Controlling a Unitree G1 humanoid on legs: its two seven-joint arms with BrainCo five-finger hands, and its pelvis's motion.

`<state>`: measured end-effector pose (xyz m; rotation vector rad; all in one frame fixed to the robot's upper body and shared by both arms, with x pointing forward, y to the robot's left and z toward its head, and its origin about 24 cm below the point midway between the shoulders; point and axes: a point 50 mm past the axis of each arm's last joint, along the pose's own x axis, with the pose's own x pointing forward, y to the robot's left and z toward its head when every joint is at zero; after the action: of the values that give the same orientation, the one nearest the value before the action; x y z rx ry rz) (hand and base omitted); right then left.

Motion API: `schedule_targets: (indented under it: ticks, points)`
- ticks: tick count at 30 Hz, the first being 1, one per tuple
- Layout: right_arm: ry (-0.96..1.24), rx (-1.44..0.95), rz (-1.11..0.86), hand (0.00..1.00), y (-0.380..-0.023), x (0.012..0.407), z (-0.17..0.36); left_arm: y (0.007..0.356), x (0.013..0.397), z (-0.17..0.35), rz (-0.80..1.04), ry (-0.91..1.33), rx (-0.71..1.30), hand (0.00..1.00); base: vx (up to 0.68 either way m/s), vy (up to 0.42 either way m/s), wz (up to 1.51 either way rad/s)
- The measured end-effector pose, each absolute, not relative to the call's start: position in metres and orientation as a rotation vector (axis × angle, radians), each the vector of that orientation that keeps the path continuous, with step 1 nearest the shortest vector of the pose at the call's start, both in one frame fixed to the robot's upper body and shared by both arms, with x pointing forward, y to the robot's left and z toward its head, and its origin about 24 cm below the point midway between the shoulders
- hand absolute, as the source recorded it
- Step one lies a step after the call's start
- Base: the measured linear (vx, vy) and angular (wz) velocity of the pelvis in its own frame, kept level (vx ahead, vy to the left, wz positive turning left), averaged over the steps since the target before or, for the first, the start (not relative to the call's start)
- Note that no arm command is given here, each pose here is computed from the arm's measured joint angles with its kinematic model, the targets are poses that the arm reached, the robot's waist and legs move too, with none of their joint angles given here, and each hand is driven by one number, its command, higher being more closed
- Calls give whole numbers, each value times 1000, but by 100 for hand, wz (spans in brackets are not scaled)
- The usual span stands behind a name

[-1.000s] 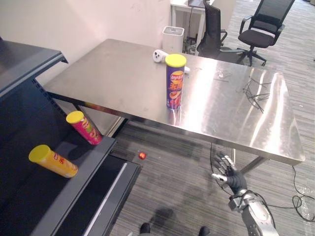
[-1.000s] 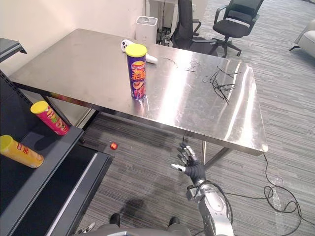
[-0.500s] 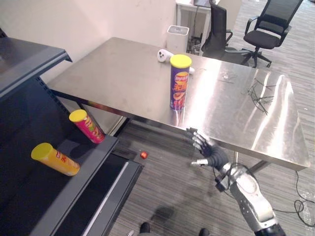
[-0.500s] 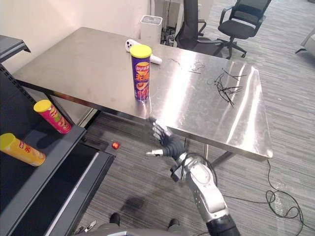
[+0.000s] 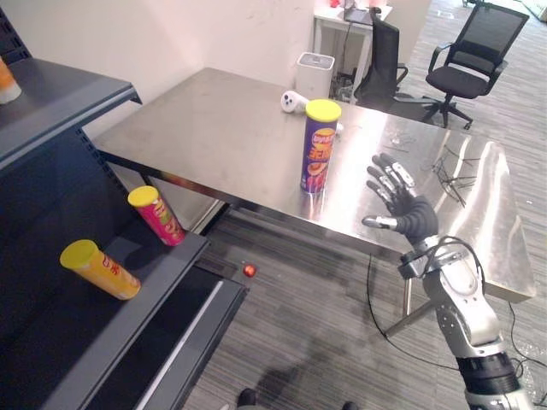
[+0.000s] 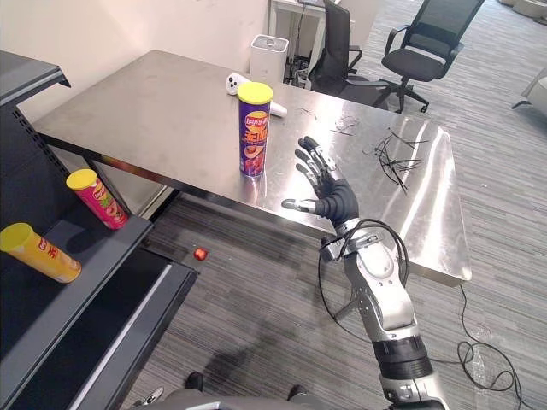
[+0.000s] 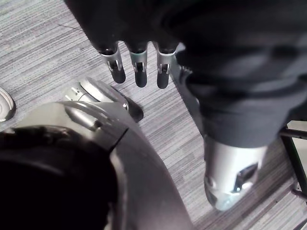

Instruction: Put the gum and the chips on the shelf.

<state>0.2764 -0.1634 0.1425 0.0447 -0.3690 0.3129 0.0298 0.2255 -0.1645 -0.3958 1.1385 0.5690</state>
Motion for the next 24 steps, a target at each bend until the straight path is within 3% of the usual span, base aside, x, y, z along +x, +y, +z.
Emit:
schedule_targets:
  ticks: [6, 14, 24]
  points:
    - [-259, 23, 116, 0, -187, 308, 127, 224, 31, -164, 556, 1135, -388, 0, -10, -2, 15]
    - [-240, -37, -89, 0, -215, 345, 147, 220, 36, -163, 529, 1122, -385, 0, -39, 4, 22]
    - [-239, -57, -143, 0, -225, 373, 177, 220, 45, -160, 499, 1088, -390, 0, -8, 3, 14]
